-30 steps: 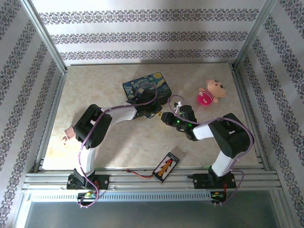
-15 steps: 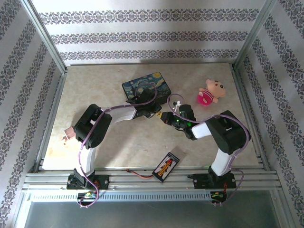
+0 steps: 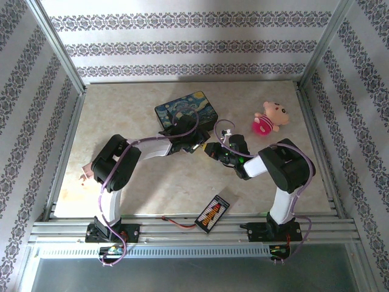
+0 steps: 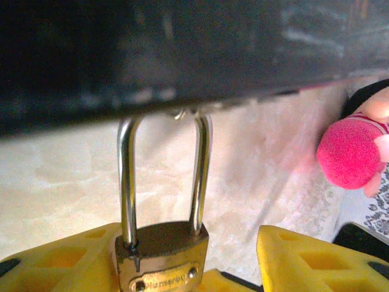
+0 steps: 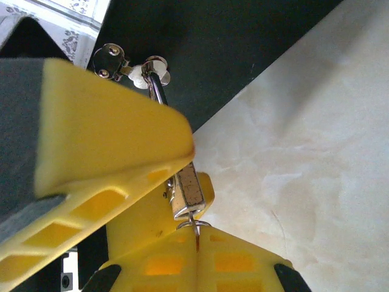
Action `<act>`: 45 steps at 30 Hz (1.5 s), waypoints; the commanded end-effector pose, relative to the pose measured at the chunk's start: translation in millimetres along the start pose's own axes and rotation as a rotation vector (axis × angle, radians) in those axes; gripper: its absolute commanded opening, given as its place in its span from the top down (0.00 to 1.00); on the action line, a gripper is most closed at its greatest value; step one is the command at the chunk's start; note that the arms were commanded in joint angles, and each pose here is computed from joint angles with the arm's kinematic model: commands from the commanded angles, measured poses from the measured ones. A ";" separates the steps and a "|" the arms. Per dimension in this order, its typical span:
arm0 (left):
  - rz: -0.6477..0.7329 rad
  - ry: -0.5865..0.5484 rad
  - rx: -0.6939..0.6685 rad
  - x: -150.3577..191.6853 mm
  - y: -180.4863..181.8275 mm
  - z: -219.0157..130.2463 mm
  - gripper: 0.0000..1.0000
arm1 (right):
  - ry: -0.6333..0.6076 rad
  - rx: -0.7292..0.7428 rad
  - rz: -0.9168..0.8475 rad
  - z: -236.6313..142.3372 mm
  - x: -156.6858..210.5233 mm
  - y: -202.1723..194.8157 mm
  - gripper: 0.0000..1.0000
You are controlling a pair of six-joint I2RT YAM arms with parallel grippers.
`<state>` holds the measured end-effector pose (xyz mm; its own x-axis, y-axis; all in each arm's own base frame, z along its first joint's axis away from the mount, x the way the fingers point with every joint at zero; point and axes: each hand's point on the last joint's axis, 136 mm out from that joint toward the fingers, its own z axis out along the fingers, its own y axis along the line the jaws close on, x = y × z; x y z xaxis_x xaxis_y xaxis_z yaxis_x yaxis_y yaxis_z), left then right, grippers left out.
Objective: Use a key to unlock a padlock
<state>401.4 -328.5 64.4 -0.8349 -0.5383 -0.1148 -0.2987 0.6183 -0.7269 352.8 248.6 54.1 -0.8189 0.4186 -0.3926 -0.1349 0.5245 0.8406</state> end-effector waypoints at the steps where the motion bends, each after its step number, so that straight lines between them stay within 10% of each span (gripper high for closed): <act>1: -0.005 0.051 0.060 14.4 -8.2 -6.6 0.43 | -0.059 -0.067 -0.015 4.6 -16.5 16.7 1.00; 17: 0.257 -0.202 0.128 -23.2 -11.9 -38.7 0.35 | -0.084 -0.131 0.020 9.3 -24.5 27.2 1.00; 37: 0.164 -0.175 0.130 -37.5 3.7 -7.5 0.35 | -0.089 -0.160 0.032 13.8 -27.6 32.8 1.00; 45: 0.175 -0.182 0.160 -40.2 -5.0 -7.4 0.52 | -0.088 -0.164 0.031 17.0 -27.9 34.3 1.00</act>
<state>419.4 -302.3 63.2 -0.7876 -0.5146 -0.3389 -0.1030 0.6522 -0.7510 371.4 258.8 67.3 -0.7973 0.4870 -0.3565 -0.1394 0.4260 0.8939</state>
